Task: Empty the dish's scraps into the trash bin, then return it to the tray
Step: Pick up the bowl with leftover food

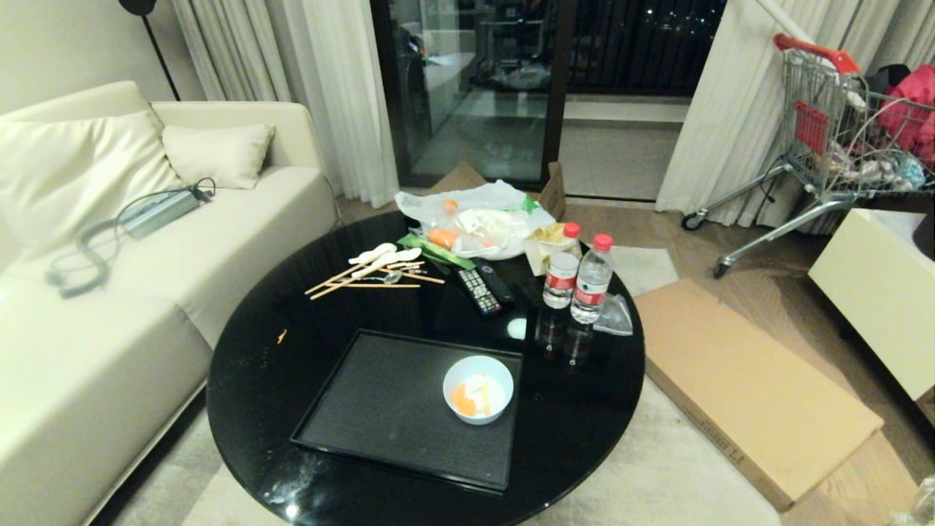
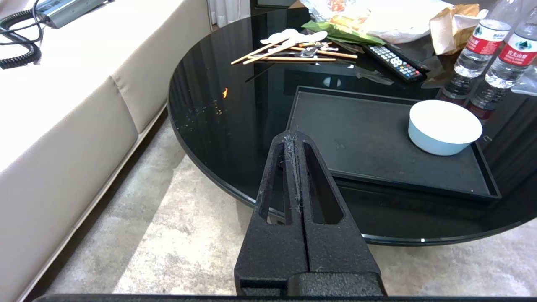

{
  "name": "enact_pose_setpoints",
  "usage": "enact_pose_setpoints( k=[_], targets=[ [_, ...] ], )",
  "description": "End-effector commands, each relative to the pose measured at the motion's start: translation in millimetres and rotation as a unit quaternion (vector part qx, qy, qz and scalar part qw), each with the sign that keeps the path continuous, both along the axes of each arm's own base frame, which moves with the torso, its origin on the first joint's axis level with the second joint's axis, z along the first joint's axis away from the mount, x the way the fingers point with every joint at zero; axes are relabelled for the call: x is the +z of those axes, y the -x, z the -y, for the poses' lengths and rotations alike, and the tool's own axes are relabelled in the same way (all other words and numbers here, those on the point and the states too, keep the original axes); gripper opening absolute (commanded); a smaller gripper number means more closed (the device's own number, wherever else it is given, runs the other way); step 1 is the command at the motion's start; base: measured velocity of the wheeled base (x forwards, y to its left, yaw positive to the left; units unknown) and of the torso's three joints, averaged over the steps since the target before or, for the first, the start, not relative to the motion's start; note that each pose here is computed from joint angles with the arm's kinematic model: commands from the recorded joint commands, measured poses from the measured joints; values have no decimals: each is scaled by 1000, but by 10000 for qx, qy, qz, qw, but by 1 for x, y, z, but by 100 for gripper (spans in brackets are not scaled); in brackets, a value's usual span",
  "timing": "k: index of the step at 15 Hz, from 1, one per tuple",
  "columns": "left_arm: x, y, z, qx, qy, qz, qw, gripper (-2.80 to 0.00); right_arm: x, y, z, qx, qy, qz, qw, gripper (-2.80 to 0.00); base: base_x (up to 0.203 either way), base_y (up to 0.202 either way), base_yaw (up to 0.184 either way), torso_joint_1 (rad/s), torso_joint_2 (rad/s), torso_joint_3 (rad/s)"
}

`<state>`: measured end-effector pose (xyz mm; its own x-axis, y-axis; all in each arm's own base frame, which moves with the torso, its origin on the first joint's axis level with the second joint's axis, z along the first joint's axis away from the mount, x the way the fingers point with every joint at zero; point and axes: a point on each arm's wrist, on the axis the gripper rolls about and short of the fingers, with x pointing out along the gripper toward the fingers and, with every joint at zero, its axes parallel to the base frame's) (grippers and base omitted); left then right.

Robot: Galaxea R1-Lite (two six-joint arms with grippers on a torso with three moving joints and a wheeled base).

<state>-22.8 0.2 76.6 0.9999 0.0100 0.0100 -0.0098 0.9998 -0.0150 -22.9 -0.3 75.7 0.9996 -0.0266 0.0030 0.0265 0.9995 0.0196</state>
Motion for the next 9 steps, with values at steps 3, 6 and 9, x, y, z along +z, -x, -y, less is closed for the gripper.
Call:
enact_pose_setpoints(
  k=[3,6,9],
  targets=[
    [0,0,0,4,2,4,10000,-280,0,0,0,-5,2,-7,10000,-280,0,0,0,0,0,0],
    [0,0,0,4,2,4,10000,-280,1,0,0,27,258,32,9997,-280,0,0,0,0,0,0],
    [0,0,0,4,2,4,10000,-280,3,1,-1,181,672,78,9975,-280,0,0,0,0,0,0]
  ],
)
